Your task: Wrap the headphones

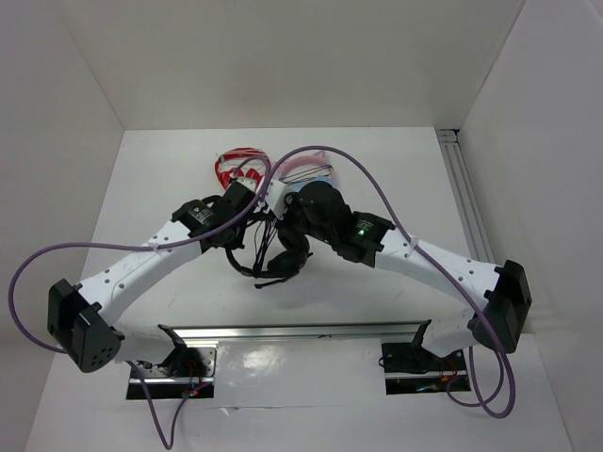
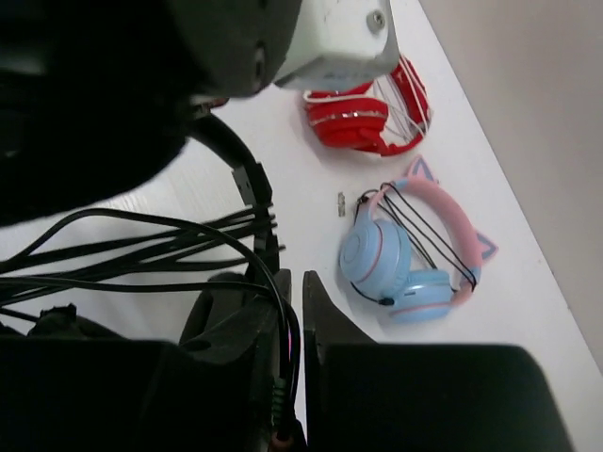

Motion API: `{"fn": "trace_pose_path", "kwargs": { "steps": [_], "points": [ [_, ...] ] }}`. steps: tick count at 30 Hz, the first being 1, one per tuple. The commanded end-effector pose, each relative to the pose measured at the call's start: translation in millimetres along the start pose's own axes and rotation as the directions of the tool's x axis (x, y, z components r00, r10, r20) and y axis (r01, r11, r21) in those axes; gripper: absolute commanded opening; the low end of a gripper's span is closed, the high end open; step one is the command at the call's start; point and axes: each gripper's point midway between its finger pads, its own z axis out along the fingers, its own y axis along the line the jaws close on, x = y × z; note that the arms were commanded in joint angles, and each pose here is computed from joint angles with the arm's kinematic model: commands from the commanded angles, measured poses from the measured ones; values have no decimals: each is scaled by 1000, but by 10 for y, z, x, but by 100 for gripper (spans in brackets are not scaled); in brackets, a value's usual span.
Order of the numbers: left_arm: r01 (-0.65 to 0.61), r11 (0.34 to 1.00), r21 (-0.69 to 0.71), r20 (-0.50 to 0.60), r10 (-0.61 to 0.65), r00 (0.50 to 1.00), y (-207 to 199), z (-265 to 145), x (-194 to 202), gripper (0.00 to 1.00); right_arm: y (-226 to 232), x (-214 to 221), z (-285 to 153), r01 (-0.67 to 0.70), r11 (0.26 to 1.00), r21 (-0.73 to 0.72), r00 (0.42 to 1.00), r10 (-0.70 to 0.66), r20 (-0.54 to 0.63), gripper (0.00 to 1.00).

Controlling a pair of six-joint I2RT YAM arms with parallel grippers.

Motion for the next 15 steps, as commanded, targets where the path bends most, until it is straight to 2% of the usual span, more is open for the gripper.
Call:
{"fn": "trace_pose_path", "kwargs": {
  "steps": [1, 8, 15],
  "points": [
    [-72, 993, 98, 113, 61, 992, -131, -328, -102, 0, -362, 152, 73, -7, 992, 127, 999, 13, -43, 0],
    [-69, 990, 121, 163, 49, 985, -81, -523, -160, 0, -537, 428, 219, -41, 986, 163, 996, 53, -67, 0],
    [-69, 981, 183, 185, 34, 982, -106, -624, -157, 0, -724, 335, 182, -177, 981, 80, 982, 170, 84, 0]
  ]
}}
